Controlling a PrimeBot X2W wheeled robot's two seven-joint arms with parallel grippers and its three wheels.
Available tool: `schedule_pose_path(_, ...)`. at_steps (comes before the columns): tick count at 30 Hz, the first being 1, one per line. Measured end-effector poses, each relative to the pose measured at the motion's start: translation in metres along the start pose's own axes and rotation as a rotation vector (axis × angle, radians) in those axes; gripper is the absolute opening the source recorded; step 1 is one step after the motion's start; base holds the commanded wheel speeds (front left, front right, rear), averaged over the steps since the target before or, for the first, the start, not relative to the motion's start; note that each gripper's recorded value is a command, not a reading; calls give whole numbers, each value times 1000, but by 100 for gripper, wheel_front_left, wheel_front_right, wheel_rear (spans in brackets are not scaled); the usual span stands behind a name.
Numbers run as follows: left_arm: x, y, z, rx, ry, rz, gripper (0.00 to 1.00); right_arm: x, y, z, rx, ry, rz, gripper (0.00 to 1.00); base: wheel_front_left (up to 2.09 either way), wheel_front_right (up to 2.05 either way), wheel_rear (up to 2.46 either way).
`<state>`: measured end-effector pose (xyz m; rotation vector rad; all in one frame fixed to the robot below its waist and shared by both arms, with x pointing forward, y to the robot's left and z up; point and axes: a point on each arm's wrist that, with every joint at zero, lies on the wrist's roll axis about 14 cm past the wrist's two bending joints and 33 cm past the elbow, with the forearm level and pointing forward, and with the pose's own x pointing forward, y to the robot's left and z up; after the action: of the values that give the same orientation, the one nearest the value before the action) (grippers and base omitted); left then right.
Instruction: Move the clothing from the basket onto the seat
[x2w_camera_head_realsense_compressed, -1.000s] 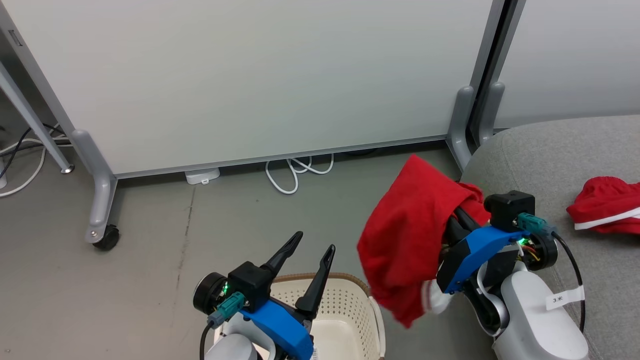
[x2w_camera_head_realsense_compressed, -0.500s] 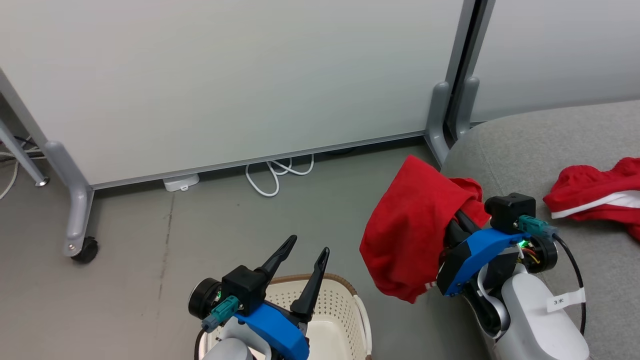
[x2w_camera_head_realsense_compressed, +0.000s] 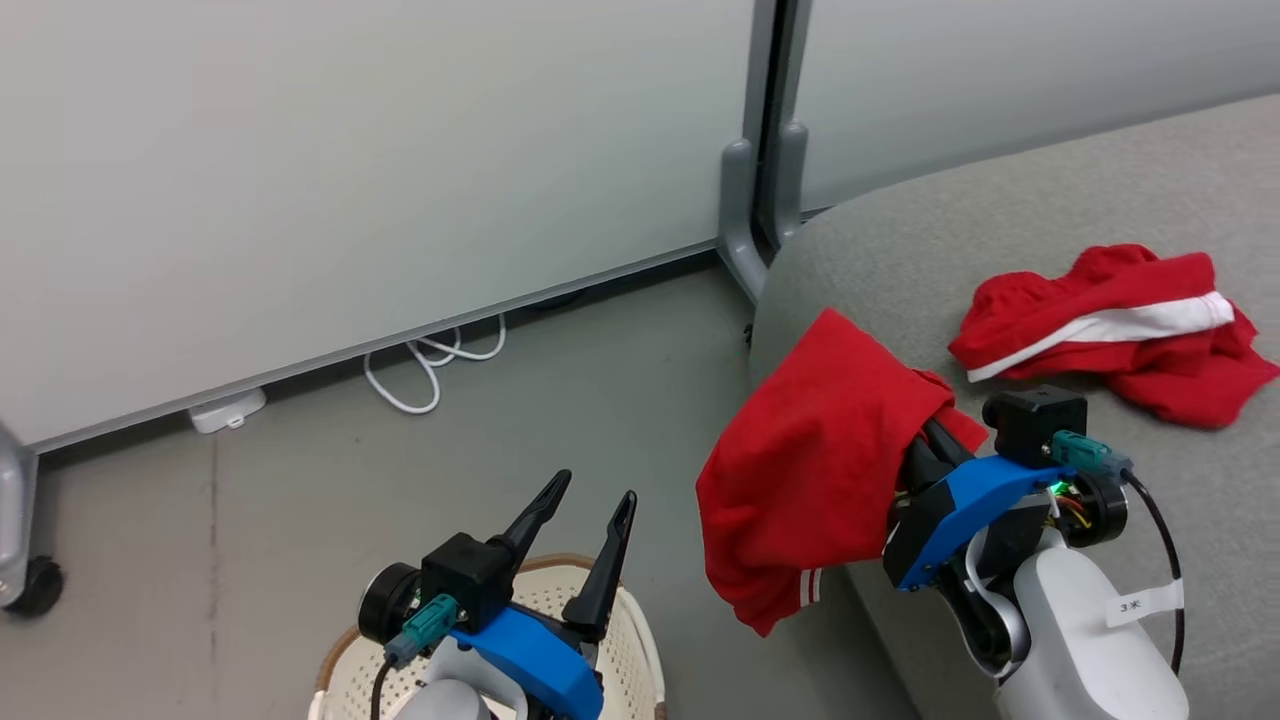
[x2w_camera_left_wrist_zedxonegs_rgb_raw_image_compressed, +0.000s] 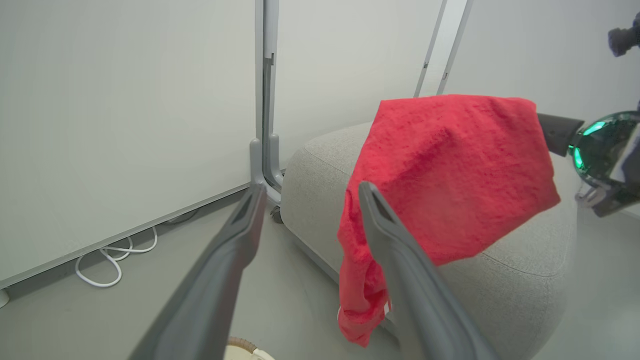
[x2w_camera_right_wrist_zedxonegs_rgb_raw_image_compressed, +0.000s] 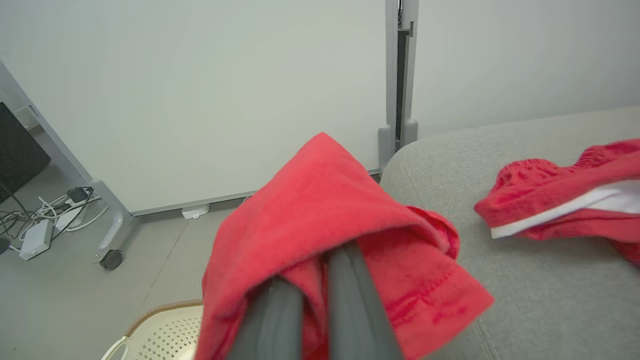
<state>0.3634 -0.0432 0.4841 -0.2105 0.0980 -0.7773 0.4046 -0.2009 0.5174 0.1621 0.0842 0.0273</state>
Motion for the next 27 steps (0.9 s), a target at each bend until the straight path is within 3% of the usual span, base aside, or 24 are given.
schedule_pose_path(15, 36, -47, -14, -11, 43, -174, 100, -51, -72, 1, 25, -17, -214, 0, 0, 0, 0)
schedule_pose_path(27, 40, -56, -21, -17, 63, -208, 100, -61, -84, -4, 32, -7, -256, 0, 0, 0, 0)
